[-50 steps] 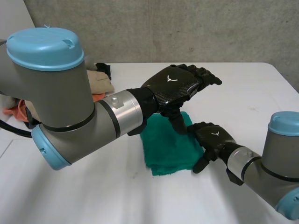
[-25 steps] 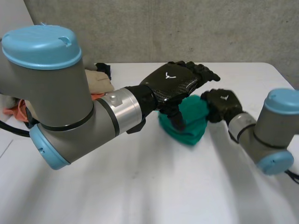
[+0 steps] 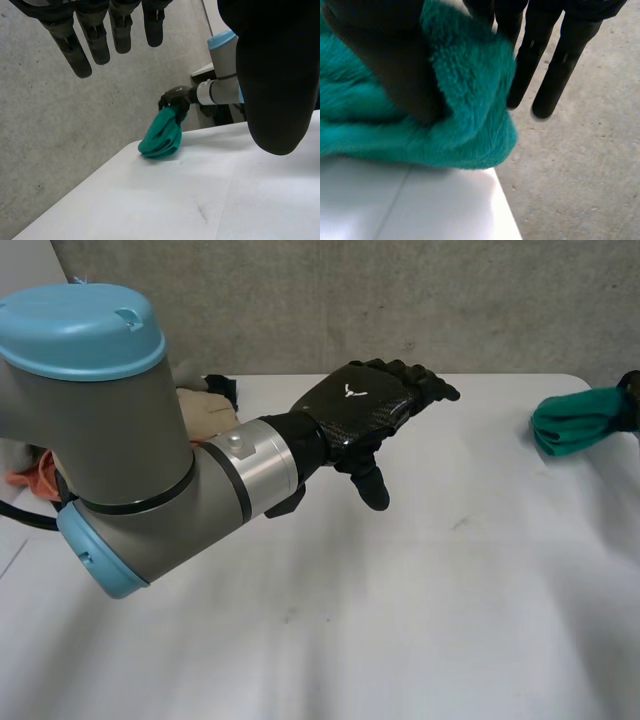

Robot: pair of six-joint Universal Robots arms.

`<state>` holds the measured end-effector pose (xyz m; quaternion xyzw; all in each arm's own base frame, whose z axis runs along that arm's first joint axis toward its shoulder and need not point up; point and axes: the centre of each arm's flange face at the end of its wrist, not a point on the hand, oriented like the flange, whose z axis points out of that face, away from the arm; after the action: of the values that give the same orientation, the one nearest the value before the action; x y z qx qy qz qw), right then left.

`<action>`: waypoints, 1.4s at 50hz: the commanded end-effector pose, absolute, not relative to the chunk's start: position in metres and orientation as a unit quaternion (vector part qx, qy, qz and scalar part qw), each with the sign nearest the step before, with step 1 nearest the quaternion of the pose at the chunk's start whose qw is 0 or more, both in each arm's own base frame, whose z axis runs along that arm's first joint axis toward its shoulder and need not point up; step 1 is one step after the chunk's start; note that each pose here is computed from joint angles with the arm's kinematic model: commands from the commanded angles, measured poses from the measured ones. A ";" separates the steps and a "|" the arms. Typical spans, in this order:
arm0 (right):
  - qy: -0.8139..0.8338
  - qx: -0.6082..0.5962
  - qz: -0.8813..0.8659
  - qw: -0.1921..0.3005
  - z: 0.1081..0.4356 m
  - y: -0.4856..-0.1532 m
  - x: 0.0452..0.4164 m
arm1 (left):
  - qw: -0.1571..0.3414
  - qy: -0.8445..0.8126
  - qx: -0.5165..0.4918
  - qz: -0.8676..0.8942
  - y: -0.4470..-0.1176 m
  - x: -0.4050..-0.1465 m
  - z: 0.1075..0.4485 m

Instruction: Fold the laundry.

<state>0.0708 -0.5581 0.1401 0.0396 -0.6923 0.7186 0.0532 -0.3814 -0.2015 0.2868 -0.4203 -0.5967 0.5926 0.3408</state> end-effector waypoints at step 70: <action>-0.713 0.371 0.594 0.025 0.173 -0.299 0.176 | -0.120 -0.619 -0.266 0.729 -0.529 -0.140 0.170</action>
<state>0.1761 -0.3006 0.1747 0.3722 -0.7096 0.5977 0.0255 -0.1327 -0.5284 0.1703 -0.2783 -0.6183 0.7235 -0.1297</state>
